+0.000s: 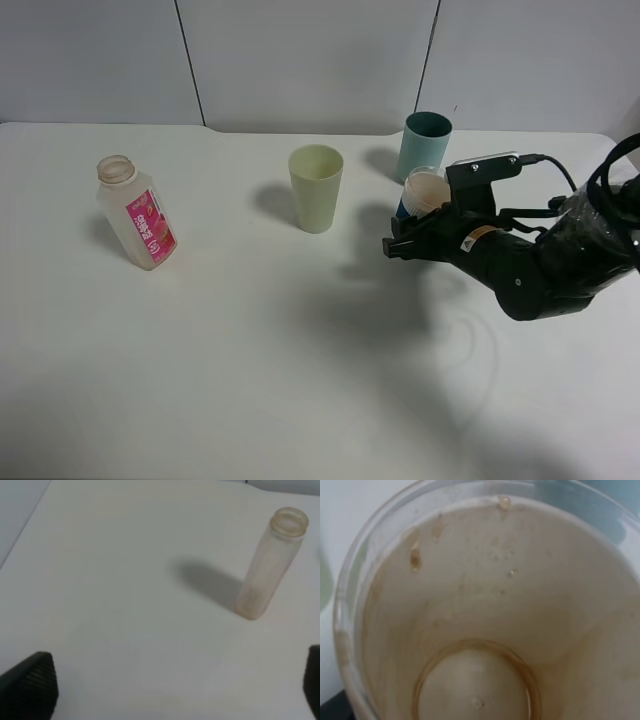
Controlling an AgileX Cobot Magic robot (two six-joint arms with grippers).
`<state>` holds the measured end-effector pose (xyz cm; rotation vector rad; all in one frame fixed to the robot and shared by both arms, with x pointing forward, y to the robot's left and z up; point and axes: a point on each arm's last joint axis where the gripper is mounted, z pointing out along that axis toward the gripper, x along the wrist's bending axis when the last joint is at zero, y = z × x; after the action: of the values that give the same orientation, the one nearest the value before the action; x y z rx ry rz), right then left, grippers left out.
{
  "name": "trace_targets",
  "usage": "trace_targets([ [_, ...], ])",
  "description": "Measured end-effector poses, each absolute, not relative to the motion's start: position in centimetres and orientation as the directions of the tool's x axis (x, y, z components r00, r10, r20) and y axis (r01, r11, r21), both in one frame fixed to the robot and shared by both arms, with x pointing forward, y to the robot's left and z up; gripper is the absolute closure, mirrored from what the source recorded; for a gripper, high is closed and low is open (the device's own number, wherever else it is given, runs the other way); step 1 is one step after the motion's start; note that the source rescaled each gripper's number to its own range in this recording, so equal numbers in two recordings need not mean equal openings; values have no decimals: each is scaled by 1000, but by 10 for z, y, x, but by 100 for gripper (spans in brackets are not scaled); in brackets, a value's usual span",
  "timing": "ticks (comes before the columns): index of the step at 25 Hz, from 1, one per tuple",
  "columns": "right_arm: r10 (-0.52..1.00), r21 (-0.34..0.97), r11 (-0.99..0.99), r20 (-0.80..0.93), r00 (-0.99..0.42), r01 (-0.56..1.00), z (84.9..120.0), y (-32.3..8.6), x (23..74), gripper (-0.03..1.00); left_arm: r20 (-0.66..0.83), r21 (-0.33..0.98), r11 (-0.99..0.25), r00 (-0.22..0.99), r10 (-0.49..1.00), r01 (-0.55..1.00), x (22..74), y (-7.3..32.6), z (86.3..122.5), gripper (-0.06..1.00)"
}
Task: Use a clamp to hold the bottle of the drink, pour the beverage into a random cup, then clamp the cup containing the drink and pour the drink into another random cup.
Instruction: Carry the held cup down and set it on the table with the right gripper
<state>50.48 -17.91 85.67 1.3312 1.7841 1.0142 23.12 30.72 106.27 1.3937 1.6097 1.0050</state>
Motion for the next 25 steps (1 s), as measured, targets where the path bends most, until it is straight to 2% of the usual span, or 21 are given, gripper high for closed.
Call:
trace_targets([
  [25,929,839,332,-210,-305,432,853,-181,503,97,-53,917,91,-108,993,388,231,307,1063,-6],
])
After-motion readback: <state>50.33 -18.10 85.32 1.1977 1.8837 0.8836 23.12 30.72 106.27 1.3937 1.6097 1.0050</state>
